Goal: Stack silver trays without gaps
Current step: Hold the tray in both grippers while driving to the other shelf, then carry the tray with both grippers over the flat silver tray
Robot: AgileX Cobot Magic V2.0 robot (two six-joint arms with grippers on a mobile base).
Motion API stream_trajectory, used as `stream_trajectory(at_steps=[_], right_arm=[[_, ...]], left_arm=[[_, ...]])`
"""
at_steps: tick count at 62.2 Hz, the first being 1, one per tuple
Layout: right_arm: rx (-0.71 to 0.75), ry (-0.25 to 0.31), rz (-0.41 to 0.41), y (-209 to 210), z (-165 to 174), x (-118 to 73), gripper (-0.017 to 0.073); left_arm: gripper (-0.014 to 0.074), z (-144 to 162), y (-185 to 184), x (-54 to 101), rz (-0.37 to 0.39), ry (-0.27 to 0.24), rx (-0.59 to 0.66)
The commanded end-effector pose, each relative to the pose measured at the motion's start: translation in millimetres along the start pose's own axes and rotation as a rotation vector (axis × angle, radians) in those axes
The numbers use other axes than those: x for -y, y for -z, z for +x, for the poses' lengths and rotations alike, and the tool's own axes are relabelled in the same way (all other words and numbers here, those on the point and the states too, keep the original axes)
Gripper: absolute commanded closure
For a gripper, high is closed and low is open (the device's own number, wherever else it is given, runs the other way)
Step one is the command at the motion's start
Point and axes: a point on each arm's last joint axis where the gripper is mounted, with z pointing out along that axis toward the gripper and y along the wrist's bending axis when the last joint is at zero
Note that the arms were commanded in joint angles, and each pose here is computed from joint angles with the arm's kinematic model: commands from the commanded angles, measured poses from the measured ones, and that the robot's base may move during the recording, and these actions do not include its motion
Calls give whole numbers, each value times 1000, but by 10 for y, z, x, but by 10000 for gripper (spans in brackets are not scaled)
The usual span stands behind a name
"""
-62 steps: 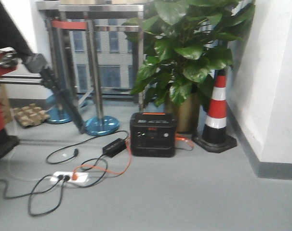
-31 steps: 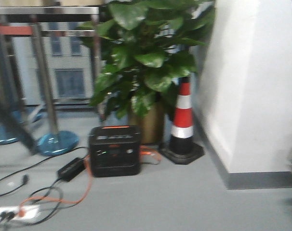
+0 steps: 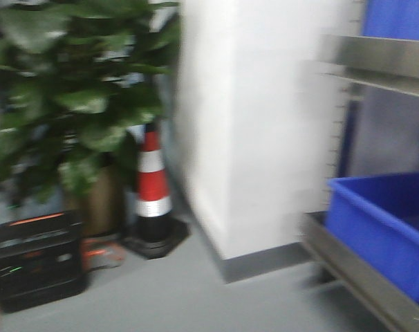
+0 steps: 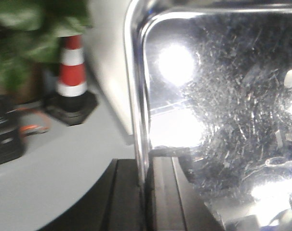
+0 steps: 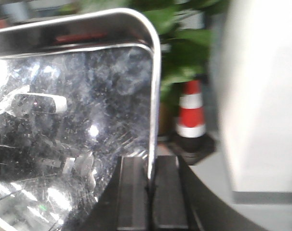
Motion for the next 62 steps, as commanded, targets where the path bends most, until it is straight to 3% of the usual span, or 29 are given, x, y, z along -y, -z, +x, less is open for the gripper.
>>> stream_trajectory(at_steps=[1, 62], right_arm=[[104, -8, -78, 83, -129, -100, 627], [104, -8, -78, 83, -129, -100, 627]], left_arm=[[603, -55, 36, 54, 33, 17, 45], [603, -55, 36, 54, 33, 17, 45]])
